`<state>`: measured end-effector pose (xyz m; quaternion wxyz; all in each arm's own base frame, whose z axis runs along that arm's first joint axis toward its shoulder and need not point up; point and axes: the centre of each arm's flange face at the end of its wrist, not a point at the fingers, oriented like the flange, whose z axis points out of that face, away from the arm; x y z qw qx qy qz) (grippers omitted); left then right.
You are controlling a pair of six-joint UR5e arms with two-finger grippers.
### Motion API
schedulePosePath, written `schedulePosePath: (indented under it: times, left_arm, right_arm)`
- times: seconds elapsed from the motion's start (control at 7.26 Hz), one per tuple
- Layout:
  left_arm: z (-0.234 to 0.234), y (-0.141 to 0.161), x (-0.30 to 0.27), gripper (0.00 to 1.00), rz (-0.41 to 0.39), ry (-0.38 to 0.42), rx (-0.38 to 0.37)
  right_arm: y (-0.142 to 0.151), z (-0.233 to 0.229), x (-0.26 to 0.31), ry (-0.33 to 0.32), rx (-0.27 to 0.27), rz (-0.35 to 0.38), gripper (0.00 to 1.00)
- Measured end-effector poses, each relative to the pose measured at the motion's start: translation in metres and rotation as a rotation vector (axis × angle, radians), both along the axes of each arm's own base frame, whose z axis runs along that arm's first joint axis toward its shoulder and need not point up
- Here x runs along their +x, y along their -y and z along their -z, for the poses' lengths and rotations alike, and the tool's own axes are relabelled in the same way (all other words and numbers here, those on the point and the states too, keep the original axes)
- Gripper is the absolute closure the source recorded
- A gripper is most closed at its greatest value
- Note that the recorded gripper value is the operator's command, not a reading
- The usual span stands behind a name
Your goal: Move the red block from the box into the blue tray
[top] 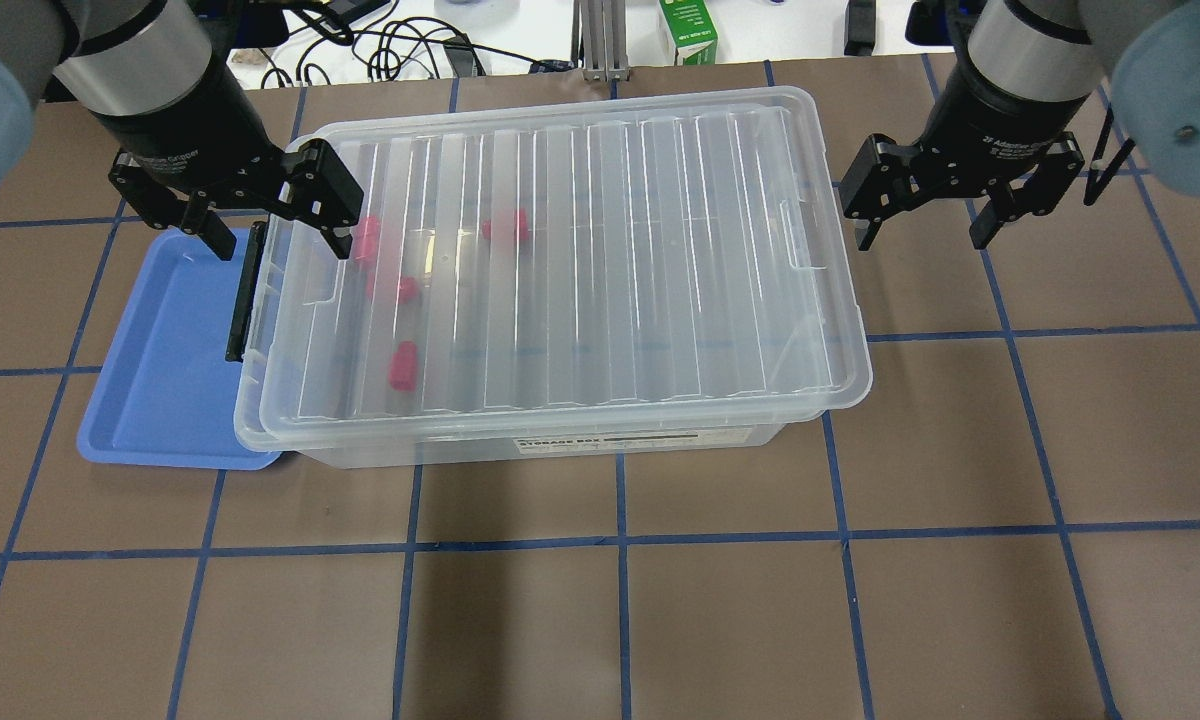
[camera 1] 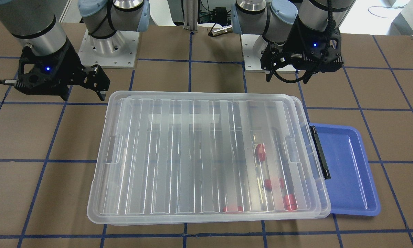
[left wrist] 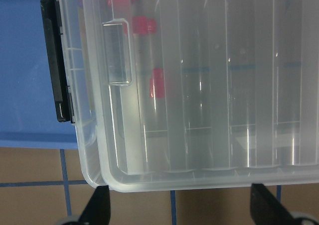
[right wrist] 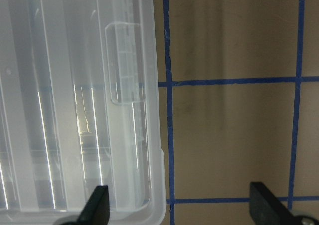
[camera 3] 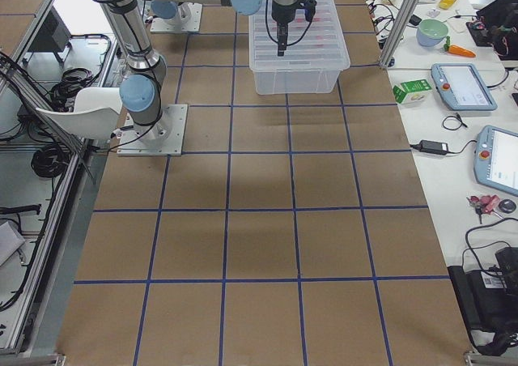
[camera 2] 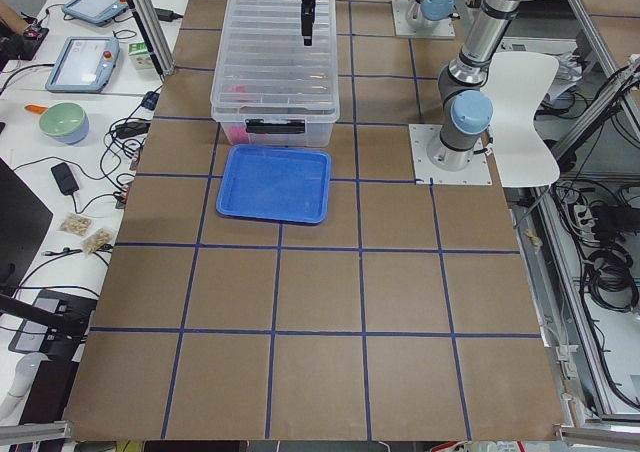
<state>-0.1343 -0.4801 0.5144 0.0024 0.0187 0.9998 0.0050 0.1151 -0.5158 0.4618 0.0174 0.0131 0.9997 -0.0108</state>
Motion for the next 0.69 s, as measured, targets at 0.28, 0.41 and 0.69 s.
schedulePosePath:
  times: [0.28,0.41,0.69]
  left_arm:
    - [-0.002,-0.002,0.0,0.0,0.0,0.001,-0.005]
    - [-0.003,-0.002,0.0,0.0,0.0,0.0,-0.007]
    - [-0.004,-0.003,0.001,0.0,-0.001,0.001,-0.009]
  right_arm:
    - [0.031,0.037,-0.001,-0.001,-0.015,-0.001,0.0]
    - [0.041,0.058,-0.002,-0.002,0.008,-0.002,0.0]
    - [0.062,0.091,-0.002,0.003,0.011,-0.005,0.0]
